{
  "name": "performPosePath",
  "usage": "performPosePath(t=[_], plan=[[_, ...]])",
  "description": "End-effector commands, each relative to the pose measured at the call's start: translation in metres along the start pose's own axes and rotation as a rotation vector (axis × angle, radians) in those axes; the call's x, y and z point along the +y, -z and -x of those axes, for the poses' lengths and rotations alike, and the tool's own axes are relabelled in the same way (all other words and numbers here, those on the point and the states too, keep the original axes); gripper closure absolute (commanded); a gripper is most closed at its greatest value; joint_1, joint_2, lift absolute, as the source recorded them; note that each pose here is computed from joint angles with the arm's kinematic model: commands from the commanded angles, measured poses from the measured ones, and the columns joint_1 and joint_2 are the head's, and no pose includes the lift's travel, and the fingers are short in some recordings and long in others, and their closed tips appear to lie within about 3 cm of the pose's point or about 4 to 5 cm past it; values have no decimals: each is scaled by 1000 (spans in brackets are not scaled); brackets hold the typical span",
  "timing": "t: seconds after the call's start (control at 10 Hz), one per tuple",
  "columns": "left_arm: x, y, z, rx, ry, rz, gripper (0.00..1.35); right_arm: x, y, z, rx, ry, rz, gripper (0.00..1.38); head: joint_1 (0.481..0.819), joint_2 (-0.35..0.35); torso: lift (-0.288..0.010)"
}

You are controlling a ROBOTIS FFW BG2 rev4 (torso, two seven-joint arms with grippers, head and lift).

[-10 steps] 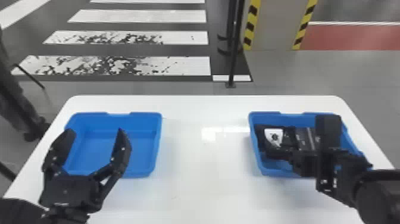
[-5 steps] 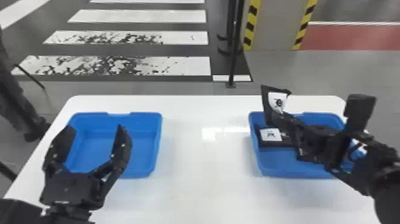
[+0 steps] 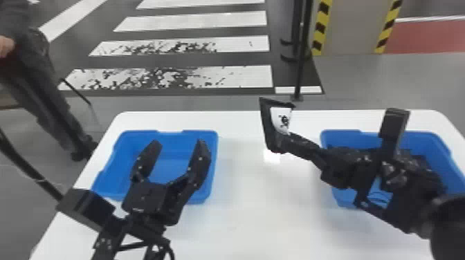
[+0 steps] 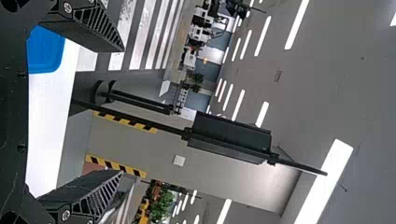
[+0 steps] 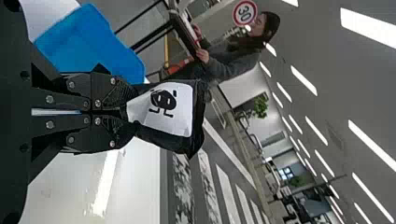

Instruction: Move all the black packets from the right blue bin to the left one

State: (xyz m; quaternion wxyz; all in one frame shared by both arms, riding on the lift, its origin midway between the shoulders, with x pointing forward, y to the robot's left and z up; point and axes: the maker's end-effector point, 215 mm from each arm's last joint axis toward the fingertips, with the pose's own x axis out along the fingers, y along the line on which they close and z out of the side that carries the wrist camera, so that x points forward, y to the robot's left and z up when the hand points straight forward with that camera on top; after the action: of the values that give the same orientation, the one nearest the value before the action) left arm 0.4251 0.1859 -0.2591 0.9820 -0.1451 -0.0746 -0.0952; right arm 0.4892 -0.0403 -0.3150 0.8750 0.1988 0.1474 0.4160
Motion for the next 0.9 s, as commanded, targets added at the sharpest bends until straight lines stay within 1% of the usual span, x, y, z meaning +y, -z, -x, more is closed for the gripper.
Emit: performPosePath(t=[0.0, 0.1, 0.5, 0.8], plan=[[-8, 9, -4, 19, 19, 37, 110, 33, 19, -17, 37, -81, -25, 1133, 695, 167, -140], [-13, 16, -6, 39, 34, 58, 121, 45, 26, -24, 55, -111, -34, 1133, 695, 196, -140], [-41, 26, -13, 63, 99, 77, 124, 91, 51, -46, 116, -222, -62, 1133, 695, 242, -140], [-42, 39, -13, 89, 103, 84, 124, 120, 63, -52, 141, -285, -86, 1133, 695, 257, -140]])
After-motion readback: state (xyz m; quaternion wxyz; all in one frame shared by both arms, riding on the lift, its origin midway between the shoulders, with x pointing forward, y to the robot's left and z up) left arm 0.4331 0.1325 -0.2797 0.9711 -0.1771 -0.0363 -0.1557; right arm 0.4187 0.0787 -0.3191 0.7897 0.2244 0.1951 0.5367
